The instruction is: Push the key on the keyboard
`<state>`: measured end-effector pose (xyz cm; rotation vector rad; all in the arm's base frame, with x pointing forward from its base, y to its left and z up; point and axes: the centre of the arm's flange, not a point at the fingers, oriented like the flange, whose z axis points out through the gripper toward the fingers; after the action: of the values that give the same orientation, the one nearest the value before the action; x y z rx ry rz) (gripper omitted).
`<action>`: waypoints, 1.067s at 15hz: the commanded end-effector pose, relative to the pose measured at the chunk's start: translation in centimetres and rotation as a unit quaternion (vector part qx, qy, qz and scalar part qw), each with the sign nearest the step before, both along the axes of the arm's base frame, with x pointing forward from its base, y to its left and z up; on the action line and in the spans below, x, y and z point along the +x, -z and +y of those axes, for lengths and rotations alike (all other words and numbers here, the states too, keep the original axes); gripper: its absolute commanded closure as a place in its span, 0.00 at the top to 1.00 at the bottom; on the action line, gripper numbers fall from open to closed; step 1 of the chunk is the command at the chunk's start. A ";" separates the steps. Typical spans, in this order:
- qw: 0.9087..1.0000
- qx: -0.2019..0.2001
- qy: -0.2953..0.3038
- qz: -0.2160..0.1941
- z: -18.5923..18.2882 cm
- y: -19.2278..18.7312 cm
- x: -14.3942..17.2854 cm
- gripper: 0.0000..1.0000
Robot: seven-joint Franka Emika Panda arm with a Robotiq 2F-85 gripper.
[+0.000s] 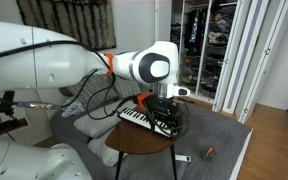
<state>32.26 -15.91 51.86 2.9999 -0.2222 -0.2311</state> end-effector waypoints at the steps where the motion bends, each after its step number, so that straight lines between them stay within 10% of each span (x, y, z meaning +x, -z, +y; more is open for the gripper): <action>1: 1.000 0.000 0.000 0.000 0.0 0.0 0.0 1.00; 7: 1.000 -0.002 -0.006 0.001 0.2 0.2 0.8 1.00; 14: 0.992 -0.022 -0.088 -0.093 3.8 2.3 10.7 1.00; 16: 0.989 -0.019 -0.105 -0.103 4.6 3.5 12.5 0.74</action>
<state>41.13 -11.84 49.54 2.9623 0.0235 0.0613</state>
